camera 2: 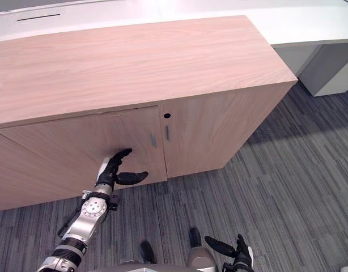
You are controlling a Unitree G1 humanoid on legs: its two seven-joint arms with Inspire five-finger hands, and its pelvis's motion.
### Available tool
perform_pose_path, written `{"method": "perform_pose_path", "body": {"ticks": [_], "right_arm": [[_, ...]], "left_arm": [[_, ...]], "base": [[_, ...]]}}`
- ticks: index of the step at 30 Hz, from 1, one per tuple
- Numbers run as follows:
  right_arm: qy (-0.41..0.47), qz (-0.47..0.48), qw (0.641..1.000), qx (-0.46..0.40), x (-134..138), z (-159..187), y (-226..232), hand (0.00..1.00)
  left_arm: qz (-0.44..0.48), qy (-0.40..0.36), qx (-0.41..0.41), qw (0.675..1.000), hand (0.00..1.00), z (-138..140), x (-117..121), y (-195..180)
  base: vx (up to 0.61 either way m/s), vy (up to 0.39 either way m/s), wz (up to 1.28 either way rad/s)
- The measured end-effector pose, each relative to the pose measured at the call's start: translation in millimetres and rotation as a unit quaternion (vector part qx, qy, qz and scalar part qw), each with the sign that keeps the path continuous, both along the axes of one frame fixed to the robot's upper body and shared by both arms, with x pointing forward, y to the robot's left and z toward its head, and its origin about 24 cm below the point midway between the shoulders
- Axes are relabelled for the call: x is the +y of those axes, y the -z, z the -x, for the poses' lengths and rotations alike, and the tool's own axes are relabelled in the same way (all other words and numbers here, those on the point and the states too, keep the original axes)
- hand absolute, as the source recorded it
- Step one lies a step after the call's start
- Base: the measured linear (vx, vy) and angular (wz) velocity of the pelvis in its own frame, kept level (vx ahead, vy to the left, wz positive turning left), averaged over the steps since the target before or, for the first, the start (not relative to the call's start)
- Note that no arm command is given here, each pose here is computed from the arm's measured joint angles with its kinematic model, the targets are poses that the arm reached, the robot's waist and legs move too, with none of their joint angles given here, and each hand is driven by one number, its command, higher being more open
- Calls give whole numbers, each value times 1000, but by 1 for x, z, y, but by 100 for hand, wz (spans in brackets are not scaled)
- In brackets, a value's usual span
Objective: Walk over to the cabinet, pick up the folder, carry it to the office cabinet, place the folder inside the office cabinet, then close the office cabinet door
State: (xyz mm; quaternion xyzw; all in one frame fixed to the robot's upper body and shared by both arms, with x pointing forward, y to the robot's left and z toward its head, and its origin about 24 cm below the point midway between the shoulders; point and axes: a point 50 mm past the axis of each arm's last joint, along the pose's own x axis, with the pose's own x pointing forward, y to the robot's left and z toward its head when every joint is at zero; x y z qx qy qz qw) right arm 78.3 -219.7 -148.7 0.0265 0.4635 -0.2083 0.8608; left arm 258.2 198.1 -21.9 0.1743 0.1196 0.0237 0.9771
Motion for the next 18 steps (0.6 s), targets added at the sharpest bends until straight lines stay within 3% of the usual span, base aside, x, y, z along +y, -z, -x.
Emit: {"method": "perform_pose_path", "body": {"ticks": [7, 13, 18], "right_arm": [[-6, -2, 1000, 2, 1, -1, 1, 100], [-8, 13, 1000, 9, -11, 0, -1, 100], [-42, 40, 998, -8, -18, -16, -8, 100]], "left_arm": [[29, -6, 8, 1000, 100, 14, -4, 8], [134, -29, 101, 985, 100, 84, -13, 51], [147, -89, 214, 962, 100, 145, 8, 89]], "base": [[-85, -14, -4], [-60, -27, 11], [-12, -25, 12]]}}
